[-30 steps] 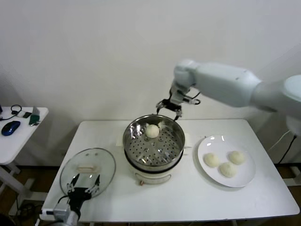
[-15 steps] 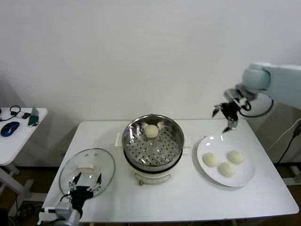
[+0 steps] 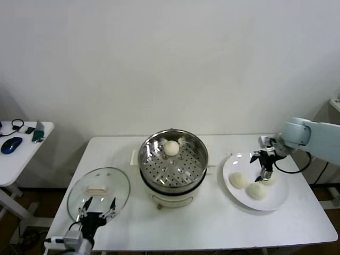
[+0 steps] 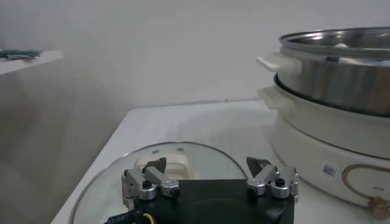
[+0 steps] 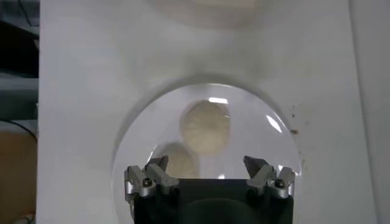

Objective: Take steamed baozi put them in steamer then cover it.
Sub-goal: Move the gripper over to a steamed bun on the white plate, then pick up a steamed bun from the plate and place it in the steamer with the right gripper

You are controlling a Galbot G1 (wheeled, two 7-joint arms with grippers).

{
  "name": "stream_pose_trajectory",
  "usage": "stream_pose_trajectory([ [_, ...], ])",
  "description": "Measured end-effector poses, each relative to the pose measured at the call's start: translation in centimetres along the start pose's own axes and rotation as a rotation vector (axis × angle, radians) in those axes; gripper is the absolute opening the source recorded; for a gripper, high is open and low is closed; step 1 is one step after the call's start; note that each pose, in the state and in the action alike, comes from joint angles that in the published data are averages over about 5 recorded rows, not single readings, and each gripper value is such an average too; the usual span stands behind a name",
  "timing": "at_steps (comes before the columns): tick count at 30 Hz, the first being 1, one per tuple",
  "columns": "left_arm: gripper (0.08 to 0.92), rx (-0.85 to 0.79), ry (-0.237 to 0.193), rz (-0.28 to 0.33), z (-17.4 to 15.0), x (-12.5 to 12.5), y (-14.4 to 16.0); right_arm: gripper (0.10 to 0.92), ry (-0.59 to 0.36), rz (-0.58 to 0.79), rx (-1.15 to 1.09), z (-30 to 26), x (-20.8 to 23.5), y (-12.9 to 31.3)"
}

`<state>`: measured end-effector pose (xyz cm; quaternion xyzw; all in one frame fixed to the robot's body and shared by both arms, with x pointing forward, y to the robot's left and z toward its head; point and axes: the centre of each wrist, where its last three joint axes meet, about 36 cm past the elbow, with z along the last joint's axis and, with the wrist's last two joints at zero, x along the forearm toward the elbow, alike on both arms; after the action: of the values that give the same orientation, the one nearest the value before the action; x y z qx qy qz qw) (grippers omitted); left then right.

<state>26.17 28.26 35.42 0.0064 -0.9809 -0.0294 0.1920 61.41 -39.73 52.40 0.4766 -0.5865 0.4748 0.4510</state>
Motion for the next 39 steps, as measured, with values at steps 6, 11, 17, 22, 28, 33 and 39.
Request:
stream_pose_trajectory([
  [6, 0.823, 0.000, 0.003, -0.006, 0.2, 0.1, 0.2, 0.823, 0.002, 0.006, -0.017, -0.9, -2.9, -0.1],
  [11, 0.823, -0.002, 0.003, -0.009, 0.3, 0.2, 0.3, 0.823, -0.001, 0.005, -0.022, -1.9, -5.1, -0.1],
  [17, 0.823, -0.007, 0.003, -0.008, 0.2, 0.4, 0.3, 0.812, 0.002, 0.004, -0.028, -2.6, -6.9, 0.0],
  [22, 0.823, -0.010, 0.001, -0.009, 0.1, 0.5, 0.3, 0.754, 0.008, 0.004, -0.034, -2.7, -7.6, 0.0],
  [28, 0.823, -0.012, 0.003, -0.007, 0.2, 0.7, 0.2, 0.696, 0.005, -0.002, -0.036, -3.1, -7.8, -0.1],
  [33, 0.823, -0.012, 0.002, -0.008, 0.1, 0.8, 0.2, 0.680, -0.007, -0.007, -0.032, -3.5, -6.8, -0.6],
  [39, 0.823, -0.013, -0.005, -0.007, -0.1, 0.9, 0.1, 0.679, -0.023, 0.004, 0.007, -5.2, -2.5, -2.6],
])
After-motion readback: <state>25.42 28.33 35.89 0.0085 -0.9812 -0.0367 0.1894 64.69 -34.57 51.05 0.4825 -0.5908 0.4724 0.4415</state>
